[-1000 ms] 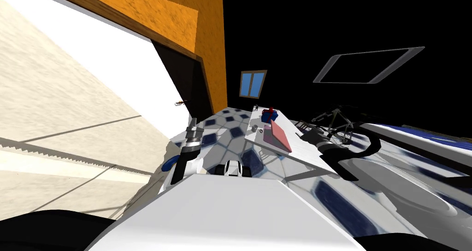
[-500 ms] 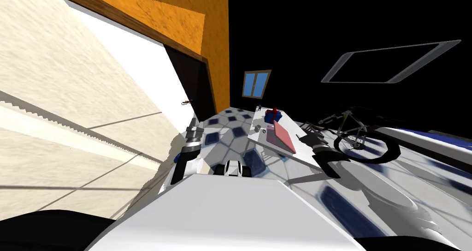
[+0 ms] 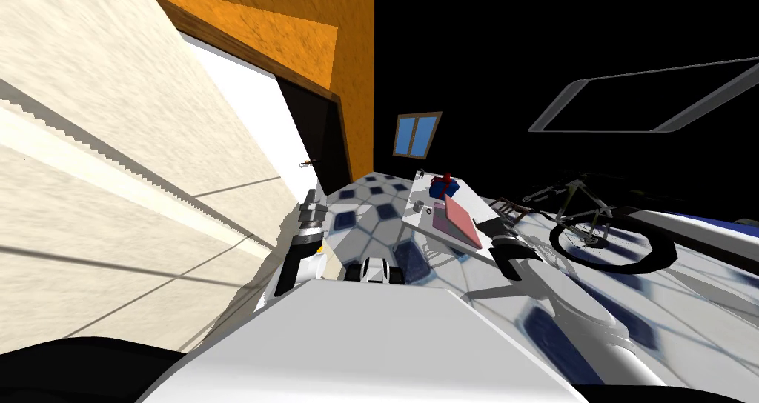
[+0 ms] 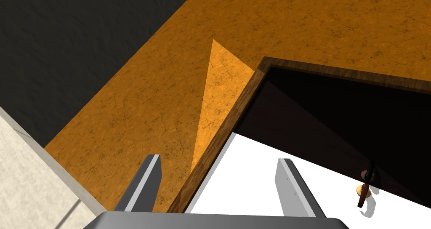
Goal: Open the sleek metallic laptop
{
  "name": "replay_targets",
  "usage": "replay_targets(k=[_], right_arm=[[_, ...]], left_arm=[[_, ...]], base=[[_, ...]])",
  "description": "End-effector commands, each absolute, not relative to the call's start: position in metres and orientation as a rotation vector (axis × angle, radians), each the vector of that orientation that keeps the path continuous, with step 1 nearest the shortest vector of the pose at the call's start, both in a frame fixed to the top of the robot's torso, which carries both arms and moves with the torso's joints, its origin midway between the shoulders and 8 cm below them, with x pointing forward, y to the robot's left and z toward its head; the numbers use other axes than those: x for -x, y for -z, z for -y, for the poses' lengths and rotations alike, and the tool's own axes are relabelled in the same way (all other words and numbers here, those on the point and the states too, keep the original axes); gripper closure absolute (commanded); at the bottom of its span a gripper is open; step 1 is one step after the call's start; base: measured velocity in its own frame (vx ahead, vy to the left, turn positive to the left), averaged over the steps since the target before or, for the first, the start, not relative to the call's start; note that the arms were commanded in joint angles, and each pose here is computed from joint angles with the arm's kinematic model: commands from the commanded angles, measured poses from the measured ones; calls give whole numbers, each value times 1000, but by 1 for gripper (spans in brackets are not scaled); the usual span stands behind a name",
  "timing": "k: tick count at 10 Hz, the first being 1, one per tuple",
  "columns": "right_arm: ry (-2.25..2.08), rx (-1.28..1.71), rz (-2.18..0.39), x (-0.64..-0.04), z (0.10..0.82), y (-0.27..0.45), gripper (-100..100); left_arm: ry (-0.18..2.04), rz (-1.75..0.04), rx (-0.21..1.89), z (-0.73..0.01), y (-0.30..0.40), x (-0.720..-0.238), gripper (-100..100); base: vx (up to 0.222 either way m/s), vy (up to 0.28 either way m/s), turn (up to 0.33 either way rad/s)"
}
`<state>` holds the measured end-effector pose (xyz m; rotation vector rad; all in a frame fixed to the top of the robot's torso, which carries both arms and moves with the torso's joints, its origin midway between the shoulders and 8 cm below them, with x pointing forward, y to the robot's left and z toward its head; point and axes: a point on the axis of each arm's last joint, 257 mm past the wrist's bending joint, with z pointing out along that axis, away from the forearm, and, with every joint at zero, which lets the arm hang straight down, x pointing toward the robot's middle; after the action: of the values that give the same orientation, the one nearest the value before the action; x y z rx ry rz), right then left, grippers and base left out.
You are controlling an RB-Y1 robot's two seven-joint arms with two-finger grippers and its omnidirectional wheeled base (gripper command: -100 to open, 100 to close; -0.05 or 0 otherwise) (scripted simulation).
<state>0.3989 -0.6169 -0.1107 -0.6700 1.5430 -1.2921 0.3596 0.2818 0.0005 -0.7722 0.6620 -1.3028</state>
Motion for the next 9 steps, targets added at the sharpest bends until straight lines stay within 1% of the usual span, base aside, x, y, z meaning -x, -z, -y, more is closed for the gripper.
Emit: replay_targets(k=[1,3,5,9], right_arm=[[1296,611,-1569,-402,616,126,-100],[1295,567,-1591,-404,613,139,-100],[1296,577,-1586,-404,615,137,-100],[1286,585,-1584,-401,641,113,-100]], left_arm=[[1303,-662,772,-282,-1,-360,0],[1307,-662,772,-281,-1,-360,0],[1312,-663,772,-279,-1,-361,0],[1317,-664,773,-277,0,-361,0]], base=[[-25,29,60],[-23,22,43],[3,-3,-8],[-7,18,-49]])
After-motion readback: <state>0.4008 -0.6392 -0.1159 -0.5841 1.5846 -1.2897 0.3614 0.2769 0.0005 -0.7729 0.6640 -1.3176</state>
